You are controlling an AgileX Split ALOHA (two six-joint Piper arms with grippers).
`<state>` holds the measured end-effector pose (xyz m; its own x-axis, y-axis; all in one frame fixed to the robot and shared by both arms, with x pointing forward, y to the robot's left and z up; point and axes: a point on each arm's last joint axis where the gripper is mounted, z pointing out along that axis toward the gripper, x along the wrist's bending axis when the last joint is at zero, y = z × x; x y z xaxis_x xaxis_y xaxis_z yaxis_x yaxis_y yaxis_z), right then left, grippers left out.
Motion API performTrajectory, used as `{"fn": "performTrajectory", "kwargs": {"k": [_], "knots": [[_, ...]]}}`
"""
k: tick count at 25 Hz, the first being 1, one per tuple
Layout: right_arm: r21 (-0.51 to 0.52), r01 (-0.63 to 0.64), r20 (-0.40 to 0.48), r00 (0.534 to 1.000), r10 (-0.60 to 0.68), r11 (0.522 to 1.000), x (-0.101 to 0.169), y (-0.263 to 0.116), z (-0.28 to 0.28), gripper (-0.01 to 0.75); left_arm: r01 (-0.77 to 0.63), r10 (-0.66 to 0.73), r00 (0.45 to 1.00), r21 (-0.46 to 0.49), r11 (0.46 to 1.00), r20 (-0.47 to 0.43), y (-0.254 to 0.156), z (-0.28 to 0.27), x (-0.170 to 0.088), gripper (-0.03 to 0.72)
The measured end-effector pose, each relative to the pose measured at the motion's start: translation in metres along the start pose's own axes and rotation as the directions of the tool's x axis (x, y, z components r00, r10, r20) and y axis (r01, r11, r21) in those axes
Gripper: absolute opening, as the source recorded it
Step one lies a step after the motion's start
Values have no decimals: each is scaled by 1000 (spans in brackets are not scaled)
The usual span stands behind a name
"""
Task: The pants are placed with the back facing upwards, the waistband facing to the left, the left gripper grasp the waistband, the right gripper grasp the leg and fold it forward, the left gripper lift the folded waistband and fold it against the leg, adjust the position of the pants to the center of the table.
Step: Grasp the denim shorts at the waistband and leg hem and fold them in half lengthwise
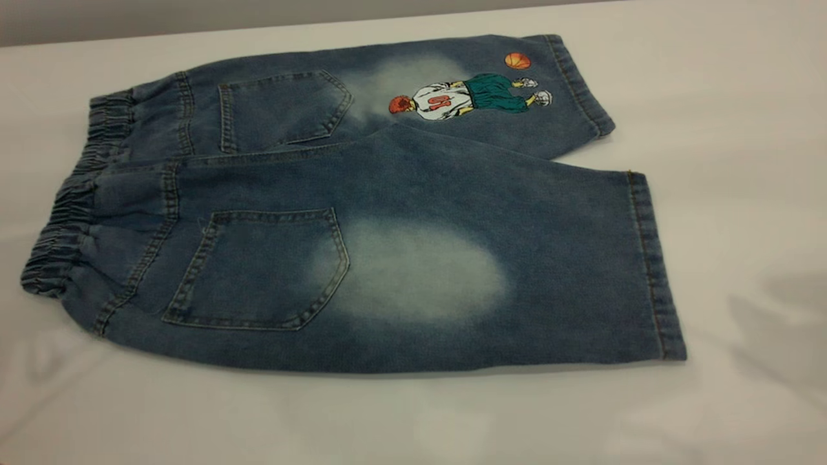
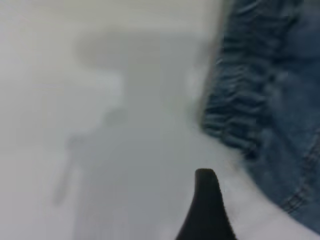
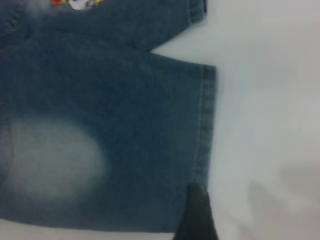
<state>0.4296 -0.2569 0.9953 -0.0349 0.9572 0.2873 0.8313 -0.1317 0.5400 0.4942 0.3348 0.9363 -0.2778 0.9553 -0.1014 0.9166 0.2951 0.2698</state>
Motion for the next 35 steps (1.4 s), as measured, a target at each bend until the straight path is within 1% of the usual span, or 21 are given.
{"fn": "performTrajectory", "kwargs": {"k": [1, 5, 7, 11, 16, 21, 25, 27, 31, 35], "knots": [[4, 1, 2, 1000, -1, 1000, -1, 0, 3, 483, 15, -15, 1000, 23, 1000, 5, 0, 6, 5, 486], [27, -18, 8, 1000, 17, 999, -2, 1, 13, 483, 53, -55, 998, 64, 997, 35, 1, 25, 16, 478], [36, -12, 6, 1000, 12, 999, -3, 1, 16, 483, 49, -52, 998, 78, 996, 40, 1, 35, 16, 470], [7, -8, -4, 1000, 8, 1000, -2, 4, 17, 483, 77, -79, 997, 76, 994, 27, 2, 56, 19, 468], [0, 0, -20, 1000, 0, 1000, -1, 4, 17, 483, 99, -104, 994, 125, 987, 29, 4, 78, 19, 467], [-1, 5, -20, 1000, -5, 1000, -1, 4, 17, 483, 99, -106, 993, 115, 988, 59, 16, 87, 15, 467], [-1, 3, -21, 1000, -3, 1000, 0, 4, 17, 483, 65, -74, 994, 102, 993, 80, 22, 89, 5, 467], [-1, -1, -23, 1000, 1, 1000, 0, 4, 17, 483, 52, -62, 994, 112, 992, 85, 23, 94, -1, 467], [-1, -3, -23, 1000, 3, 1000, 0, 4, 17, 483, 0, -18, 995, 169, 986, 103, 21, 107, -13, 467], [-1, -4, -23, 1000, 4, 1000, 0, 4, 17, 483, -20, 2, 995, 175, 984, 103, 20, 109, -16, 467]]}}
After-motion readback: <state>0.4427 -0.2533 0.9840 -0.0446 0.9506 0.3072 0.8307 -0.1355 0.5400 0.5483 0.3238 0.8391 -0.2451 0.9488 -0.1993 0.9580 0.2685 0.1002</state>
